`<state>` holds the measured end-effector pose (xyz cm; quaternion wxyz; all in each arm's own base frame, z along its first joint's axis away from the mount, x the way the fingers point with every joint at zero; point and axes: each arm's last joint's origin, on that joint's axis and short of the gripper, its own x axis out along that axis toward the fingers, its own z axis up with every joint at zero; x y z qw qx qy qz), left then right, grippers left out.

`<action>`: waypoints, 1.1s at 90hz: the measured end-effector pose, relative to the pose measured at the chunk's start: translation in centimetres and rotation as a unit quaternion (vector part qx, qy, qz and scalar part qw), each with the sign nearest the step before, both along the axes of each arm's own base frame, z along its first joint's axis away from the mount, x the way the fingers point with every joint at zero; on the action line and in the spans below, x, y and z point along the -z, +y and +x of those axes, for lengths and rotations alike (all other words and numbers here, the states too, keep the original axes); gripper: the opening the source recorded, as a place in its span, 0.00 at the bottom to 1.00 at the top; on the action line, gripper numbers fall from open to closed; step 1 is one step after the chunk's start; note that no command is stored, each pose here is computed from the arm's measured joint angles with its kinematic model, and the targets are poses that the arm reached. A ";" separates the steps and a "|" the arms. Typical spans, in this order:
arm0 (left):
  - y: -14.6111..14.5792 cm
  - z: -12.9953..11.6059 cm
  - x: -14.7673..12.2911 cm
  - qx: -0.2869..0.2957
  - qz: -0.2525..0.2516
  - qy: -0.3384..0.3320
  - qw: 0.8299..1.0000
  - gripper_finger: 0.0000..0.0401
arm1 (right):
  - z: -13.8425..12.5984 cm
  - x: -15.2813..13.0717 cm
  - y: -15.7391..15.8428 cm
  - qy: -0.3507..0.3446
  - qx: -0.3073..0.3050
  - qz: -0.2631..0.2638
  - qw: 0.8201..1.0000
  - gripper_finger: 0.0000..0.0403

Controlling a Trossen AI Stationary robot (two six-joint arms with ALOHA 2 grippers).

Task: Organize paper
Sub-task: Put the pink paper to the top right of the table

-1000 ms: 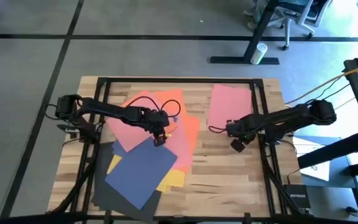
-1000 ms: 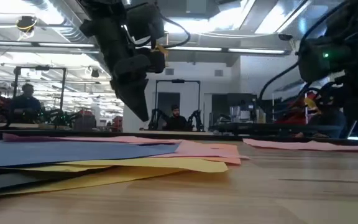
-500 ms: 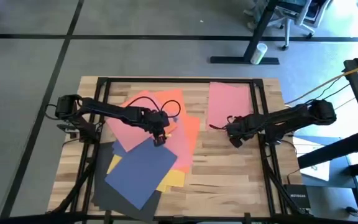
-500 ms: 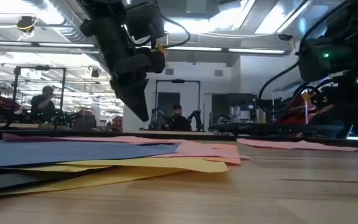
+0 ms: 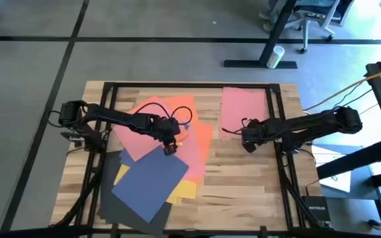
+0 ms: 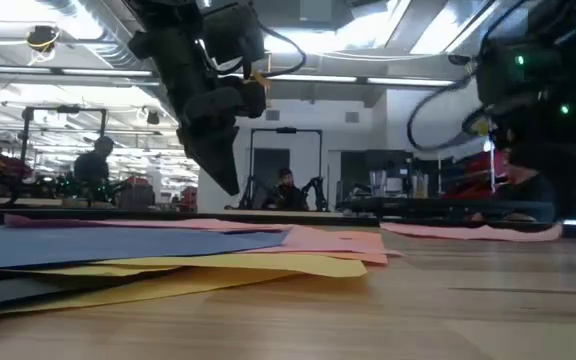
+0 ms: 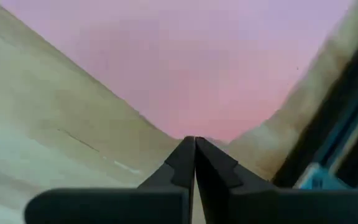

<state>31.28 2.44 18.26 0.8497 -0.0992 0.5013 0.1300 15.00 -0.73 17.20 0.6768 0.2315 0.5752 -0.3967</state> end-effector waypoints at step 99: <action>0.0 0.1 -0.1 -0.010 -0.005 -0.006 1.000 0.00 | 1.5 -0.8 0.4 0.010 -0.111 0.027 0.993 0.01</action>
